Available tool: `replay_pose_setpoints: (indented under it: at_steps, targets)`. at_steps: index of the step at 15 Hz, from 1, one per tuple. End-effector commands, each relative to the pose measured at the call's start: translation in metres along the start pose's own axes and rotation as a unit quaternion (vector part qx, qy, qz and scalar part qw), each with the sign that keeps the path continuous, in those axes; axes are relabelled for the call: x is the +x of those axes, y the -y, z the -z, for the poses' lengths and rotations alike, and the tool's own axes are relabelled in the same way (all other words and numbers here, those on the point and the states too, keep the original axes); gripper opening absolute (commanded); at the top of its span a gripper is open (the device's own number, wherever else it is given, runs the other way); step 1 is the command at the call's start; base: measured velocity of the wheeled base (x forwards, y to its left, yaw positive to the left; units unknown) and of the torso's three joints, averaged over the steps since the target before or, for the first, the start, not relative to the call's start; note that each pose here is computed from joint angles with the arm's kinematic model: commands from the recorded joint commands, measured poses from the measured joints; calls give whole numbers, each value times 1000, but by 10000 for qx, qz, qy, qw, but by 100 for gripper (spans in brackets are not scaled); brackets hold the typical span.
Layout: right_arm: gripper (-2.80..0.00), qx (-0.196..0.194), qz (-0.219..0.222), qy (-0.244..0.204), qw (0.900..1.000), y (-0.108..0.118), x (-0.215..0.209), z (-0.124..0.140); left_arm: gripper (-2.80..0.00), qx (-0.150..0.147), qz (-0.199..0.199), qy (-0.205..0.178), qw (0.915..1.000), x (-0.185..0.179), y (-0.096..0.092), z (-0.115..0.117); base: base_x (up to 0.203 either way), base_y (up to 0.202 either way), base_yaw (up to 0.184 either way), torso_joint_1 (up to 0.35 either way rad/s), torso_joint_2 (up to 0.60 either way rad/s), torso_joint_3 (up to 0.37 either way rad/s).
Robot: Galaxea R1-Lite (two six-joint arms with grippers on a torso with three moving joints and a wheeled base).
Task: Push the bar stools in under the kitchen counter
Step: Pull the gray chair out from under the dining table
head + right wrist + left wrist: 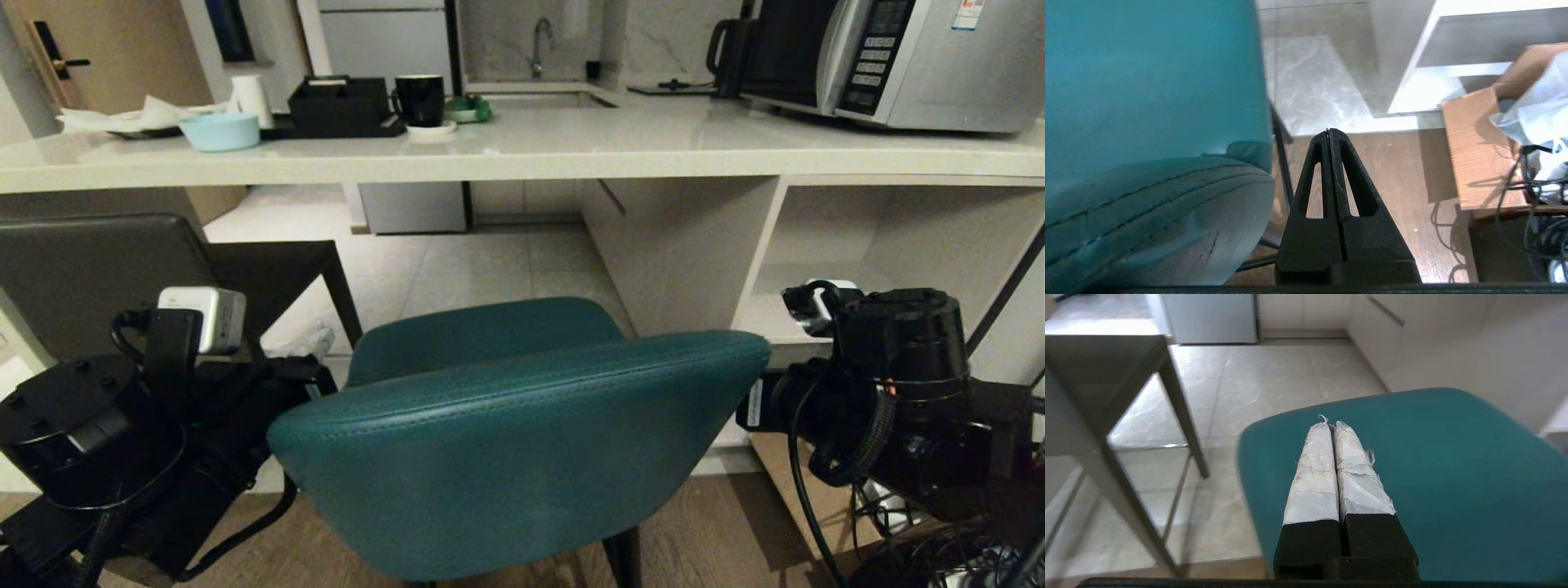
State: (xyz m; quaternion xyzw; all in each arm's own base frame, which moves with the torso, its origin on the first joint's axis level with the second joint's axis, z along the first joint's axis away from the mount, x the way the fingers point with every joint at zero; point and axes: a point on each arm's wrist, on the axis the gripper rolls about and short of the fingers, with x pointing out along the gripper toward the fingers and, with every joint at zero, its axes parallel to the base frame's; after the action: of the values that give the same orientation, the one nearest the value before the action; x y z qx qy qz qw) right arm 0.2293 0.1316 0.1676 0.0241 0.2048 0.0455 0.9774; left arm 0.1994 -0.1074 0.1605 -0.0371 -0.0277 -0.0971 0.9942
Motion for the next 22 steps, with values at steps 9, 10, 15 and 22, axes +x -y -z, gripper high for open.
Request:
replay_pose_setpoints:
  at_steps: [9, 10, 15, 22]
  targets:
    - [-280, 122, 94, 185, 9997, 12, -17, -7, -280, 8, -412, 48, 9991, -14, -24, -3, 0, 0, 0, 0, 0, 0]
    - [-280, 163, 118, 243, 9995, 16, -23, -10, -280, -37, -541, 218, 9983, -11, -28, -11, 0, 0, 0, 0, 0, 0]
    - [-280, 523, 334, 834, 9946, 45, -65, -33, -280, -148, -831, 825, 9930, -23, -43, -47, 0, 0, 0, 0, 0, 0]
    - [-280, 869, 874, 2058, 9708, 97, -182, -37, -280, -107, -1079, 1049, 9886, -120, -62, -102, 0, 0, 0, 0, 0, 0]
